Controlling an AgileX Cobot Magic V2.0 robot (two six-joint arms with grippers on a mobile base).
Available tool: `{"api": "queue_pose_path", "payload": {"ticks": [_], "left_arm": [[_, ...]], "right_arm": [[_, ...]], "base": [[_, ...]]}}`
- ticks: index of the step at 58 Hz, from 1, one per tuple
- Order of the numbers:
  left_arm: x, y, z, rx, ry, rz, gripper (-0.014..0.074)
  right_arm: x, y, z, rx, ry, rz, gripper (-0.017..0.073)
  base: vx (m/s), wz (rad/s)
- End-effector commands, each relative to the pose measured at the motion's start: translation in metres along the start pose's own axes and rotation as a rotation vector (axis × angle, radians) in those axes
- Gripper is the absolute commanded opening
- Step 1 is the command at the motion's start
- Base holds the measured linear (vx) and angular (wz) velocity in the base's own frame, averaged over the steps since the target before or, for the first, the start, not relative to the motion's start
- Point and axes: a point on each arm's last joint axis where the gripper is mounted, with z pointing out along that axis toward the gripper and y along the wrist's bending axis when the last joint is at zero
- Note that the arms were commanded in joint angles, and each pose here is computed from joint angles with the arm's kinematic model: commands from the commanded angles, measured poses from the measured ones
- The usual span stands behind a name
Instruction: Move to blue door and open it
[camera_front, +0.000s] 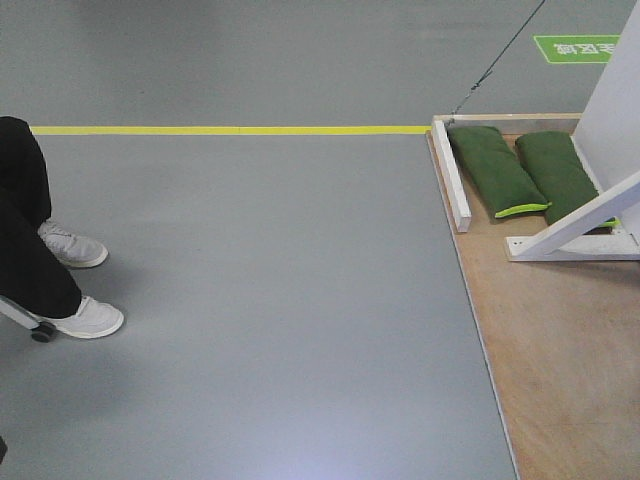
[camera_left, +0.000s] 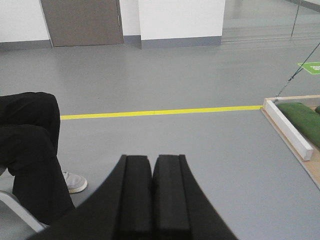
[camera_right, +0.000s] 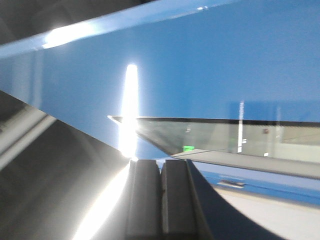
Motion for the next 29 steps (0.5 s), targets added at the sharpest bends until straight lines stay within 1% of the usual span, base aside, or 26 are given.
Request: {"api": "queue_pose_path", "payload": {"ticks": [1, 3, 8, 10, 21, 29], "left_arm": [[-0.017, 0.000, -0.004, 0.007, -0.125, -0.008, 0.0073], [-0.017, 0.000, -0.004, 0.007, -0.125, -0.008, 0.0073], [-0.017, 0.000, -0.004, 0.007, -0.125, -0.008, 0.0073], [-0.017, 0.000, -0.004, 0.007, -0.125, -0.008, 0.0073], [-0.017, 0.000, -0.004, 0.007, -0.125, -0.008, 0.0073], [-0.017, 0.000, -0.004, 0.007, -0.125, -0.008, 0.0073]], "right_arm": [[0.007, 0.005, 0.015, -0.042, 0.016, -0.123, 0.0012], [0.010, 0.004, 0.019, -0.047, 0.017, -0.152, 0.0012], [0.011, 0.001, 0.027, -0.050, -0.007, -0.187, 0.0012], [0.008, -0.002, 0.030, -0.050, -0.061, -0.190, 0.0012], [-0.003, -0.006, 0.034, -0.057, -0.218, -0.192, 0.0012], [-0.010, -0.014, 0.040, -0.052, -0.340, -0.213, 0.0012]], "base": [[0.00, 0.00], [0.00, 0.00], [0.00, 0.00], [0.00, 0.00], [0.00, 0.00], [0.00, 0.00]]}}
